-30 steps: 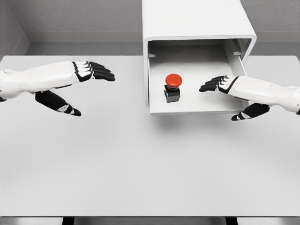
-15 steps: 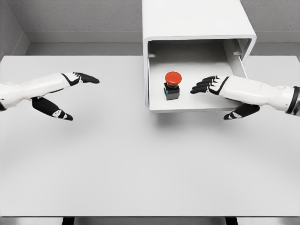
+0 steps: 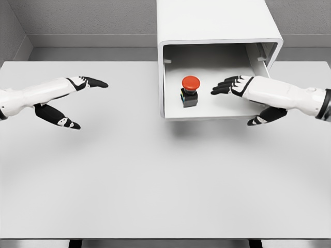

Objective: Slide open multi-storey tabletop storage cabinets and put open load switch and slide close multi-storey tabletop storage cabinets

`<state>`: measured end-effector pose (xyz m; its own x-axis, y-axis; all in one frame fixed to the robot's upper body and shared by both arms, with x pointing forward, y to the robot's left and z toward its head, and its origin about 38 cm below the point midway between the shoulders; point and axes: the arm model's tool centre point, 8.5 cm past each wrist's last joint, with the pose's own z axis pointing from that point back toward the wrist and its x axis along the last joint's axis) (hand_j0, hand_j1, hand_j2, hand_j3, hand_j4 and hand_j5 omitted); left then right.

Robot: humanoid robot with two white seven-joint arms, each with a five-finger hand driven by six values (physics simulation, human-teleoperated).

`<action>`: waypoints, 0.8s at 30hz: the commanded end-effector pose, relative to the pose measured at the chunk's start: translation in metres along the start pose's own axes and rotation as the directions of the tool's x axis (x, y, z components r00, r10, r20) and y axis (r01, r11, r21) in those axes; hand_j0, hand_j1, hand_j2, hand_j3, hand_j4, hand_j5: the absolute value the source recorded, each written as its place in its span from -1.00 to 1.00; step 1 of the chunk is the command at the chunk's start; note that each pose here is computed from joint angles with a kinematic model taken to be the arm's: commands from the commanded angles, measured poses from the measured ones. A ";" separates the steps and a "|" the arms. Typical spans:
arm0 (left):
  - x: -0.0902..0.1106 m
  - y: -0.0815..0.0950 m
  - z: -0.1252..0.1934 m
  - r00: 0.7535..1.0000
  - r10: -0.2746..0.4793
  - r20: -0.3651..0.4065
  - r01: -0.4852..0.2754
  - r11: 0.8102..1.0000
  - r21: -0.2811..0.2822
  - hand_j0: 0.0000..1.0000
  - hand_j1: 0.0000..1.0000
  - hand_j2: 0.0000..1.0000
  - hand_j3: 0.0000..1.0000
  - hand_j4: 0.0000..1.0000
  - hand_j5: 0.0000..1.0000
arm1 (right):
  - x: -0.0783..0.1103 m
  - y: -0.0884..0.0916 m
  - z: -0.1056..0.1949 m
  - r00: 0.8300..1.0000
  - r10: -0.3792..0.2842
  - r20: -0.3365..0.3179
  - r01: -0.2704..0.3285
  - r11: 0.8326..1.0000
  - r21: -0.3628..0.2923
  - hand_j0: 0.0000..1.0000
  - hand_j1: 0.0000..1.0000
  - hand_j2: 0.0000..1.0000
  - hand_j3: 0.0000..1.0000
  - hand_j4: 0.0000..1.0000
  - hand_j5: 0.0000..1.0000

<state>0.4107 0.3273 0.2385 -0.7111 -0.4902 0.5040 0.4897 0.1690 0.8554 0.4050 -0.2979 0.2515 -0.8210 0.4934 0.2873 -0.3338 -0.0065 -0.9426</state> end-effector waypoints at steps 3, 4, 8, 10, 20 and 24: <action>0.000 0.002 0.001 1.000 0.005 -0.001 -0.005 1.000 0.012 1.00 1.00 1.00 1.00 1.00 1.00 | -0.008 0.005 -0.008 1.000 -0.028 -0.008 0.028 1.000 -0.009 1.00 1.00 1.00 1.00 1.00 1.00; -0.001 0.000 0.001 1.000 0.009 -0.004 -0.009 1.000 0.010 1.00 1.00 1.00 1.00 1.00 1.00 | -0.009 0.004 -0.010 1.000 -0.029 -0.008 0.029 1.000 -0.012 1.00 1.00 1.00 1.00 1.00 1.00; -0.005 -0.007 -0.003 0.999 0.033 -0.002 -0.033 0.999 0.017 1.00 1.00 1.00 1.00 1.00 1.00 | -0.013 0.006 -0.012 0.999 -0.037 -0.015 0.037 0.999 -0.016 1.00 1.00 1.00 1.00 1.00 1.00; -0.003 -0.001 -0.007 0.999 0.029 0.014 -0.029 0.998 0.046 1.00 1.00 1.00 1.00 1.00 1.00 | -0.017 0.005 -0.016 0.999 -0.036 -0.024 0.036 0.999 -0.020 1.00 1.00 1.00 1.00 1.00 1.00; -0.013 -0.022 -0.005 0.997 0.079 -0.006 -0.079 0.996 0.033 1.00 1.00 1.00 1.00 1.00 1.00 | -0.031 -0.003 -0.020 0.998 -0.045 -0.050 0.043 0.998 -0.034 1.00 1.00 1.00 1.00 1.00 1.00; -0.014 -0.022 -0.003 0.997 0.078 -0.013 -0.078 0.996 0.031 1.00 1.00 1.00 1.00 1.00 1.00 | -0.038 -0.006 -0.037 0.997 -0.060 -0.048 0.058 0.998 -0.040 1.00 1.00 1.00 1.00 1.00 1.00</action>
<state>0.4115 0.3263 0.2113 -0.6681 -0.4854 0.5640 0.5272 0.2262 0.8191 0.4526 -0.2877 0.2554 -0.7943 0.5305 0.2962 -0.3253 0.0404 -0.9447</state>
